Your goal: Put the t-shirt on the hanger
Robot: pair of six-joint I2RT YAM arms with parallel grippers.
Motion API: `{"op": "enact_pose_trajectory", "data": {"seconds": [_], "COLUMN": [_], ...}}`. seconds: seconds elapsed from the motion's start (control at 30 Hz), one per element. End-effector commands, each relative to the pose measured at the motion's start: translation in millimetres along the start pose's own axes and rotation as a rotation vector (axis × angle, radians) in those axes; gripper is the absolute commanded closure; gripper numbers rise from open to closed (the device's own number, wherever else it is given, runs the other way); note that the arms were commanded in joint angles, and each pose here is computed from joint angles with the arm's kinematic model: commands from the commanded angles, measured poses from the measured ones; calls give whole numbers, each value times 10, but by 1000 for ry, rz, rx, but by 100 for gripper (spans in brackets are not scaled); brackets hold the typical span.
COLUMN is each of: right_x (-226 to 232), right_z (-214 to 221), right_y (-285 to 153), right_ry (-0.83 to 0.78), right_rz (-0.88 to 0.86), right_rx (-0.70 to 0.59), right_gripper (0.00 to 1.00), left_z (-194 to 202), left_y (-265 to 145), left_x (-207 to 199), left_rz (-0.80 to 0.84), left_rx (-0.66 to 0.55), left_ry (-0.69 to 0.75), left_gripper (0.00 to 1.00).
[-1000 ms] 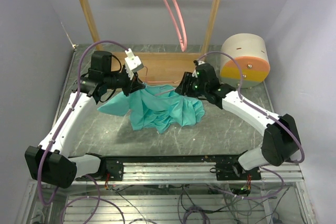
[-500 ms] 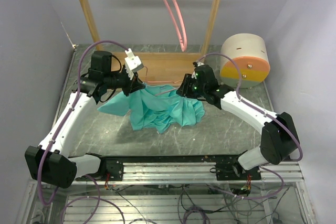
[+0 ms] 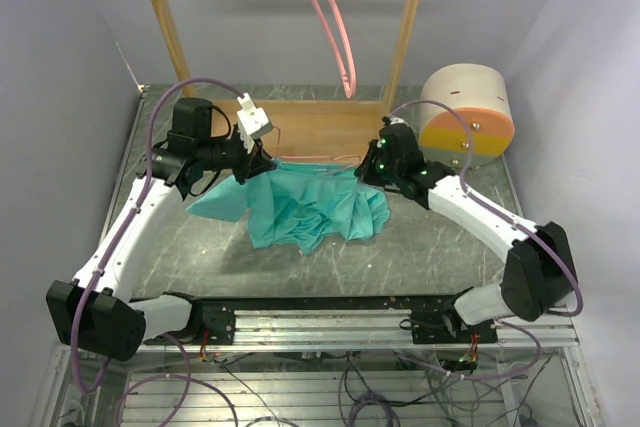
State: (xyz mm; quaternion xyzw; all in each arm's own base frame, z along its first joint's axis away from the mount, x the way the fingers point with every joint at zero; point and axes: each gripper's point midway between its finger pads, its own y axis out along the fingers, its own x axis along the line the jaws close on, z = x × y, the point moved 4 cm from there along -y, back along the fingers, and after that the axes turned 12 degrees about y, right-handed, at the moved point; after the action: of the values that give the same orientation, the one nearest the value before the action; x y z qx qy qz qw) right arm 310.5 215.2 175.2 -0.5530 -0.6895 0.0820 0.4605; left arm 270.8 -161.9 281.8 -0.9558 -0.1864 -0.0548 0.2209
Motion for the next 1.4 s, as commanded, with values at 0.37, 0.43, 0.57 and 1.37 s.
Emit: {"op": "enact_pose_trajectory", "data": {"seconds": [0.37, 0.43, 0.57, 1.37], "right_x": [-266, -176, 24, 694], "right_z": [-672, -660, -558, -140], "right_y": [-383, -415, -422, -270], "right_ry": [-53, -80, -134, -290], "right_rz": [132, 136, 143, 163], "right_rx": [-132, -129, -107, -34], "right_gripper": [100, 100, 100, 100], "left_z": [32, 38, -18, -128], "left_y": [-21, 50, 222, 694], "left_x": [-52, -31, -33, -162], "left_rz": [1, 14, 20, -1], "left_rx": [-28, -25, -34, -90], "left_ry": [42, 44, 64, 25], "left_gripper": [93, 93, 93, 93]}}
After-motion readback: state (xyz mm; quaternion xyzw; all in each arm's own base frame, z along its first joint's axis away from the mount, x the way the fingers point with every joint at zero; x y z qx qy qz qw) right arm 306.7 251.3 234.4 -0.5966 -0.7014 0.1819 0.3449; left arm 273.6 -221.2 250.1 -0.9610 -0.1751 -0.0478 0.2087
